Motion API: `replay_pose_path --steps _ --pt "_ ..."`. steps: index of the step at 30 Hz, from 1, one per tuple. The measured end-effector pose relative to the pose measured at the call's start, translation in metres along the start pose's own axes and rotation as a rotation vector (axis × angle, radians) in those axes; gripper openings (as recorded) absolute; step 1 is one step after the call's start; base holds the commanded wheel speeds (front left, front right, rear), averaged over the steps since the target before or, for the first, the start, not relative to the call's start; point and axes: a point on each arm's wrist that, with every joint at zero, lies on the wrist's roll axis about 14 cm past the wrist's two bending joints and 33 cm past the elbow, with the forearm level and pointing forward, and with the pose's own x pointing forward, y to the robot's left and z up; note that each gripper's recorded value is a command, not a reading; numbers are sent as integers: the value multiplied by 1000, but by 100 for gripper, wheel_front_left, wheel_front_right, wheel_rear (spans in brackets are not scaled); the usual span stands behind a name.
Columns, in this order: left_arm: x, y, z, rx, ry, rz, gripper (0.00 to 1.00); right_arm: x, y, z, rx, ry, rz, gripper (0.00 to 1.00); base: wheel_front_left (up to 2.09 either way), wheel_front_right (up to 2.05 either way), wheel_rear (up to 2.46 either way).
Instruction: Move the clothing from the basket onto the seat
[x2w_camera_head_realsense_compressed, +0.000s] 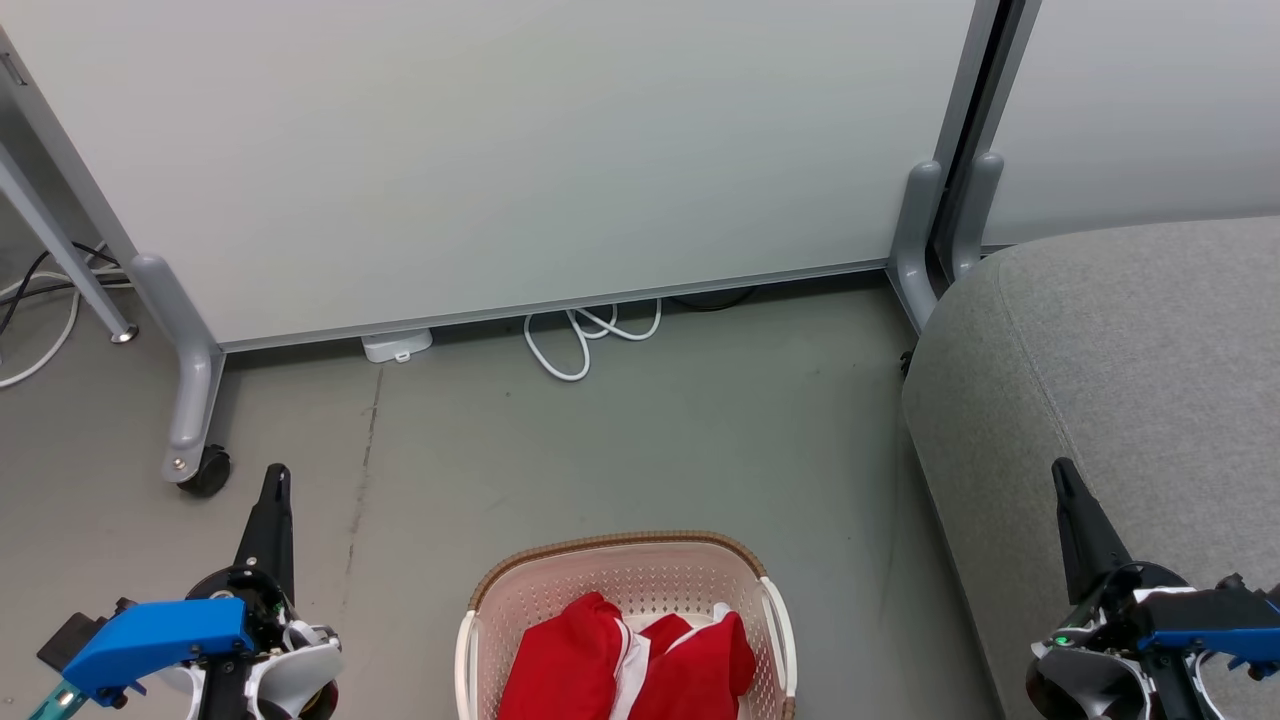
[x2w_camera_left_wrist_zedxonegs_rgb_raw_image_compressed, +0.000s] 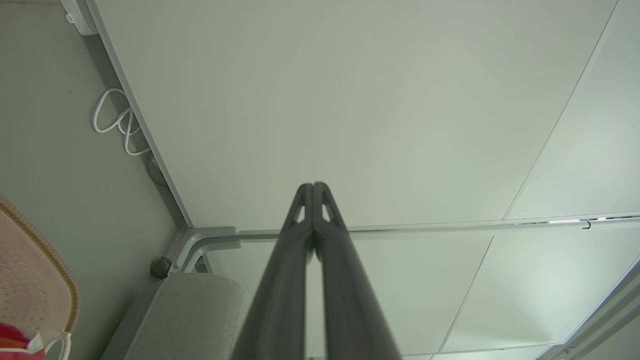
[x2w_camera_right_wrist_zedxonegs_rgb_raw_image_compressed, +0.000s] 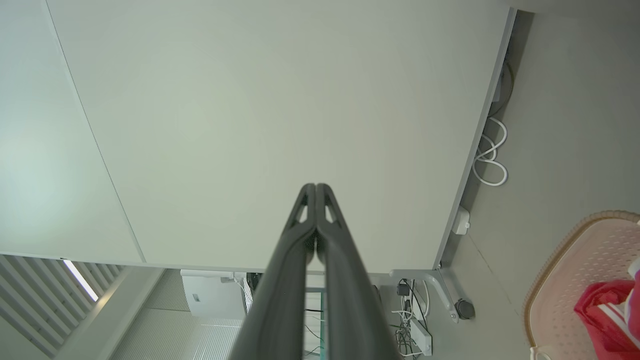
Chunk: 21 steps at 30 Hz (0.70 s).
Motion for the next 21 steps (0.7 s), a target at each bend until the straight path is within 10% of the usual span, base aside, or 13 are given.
replay_pose_path --steps 11,12,21 --pt "0 0 0 0 0 0 0 0 0 0 0 0 0 0 0 0 0" --pt "0 1 0 0 0 3 100 0 -1 0 1 0 -2 100 0 0 0" --pt "-15 33 -5 -8 -8 97 100 -13 -28 -3 5 -9 -82 100 0 0 0"
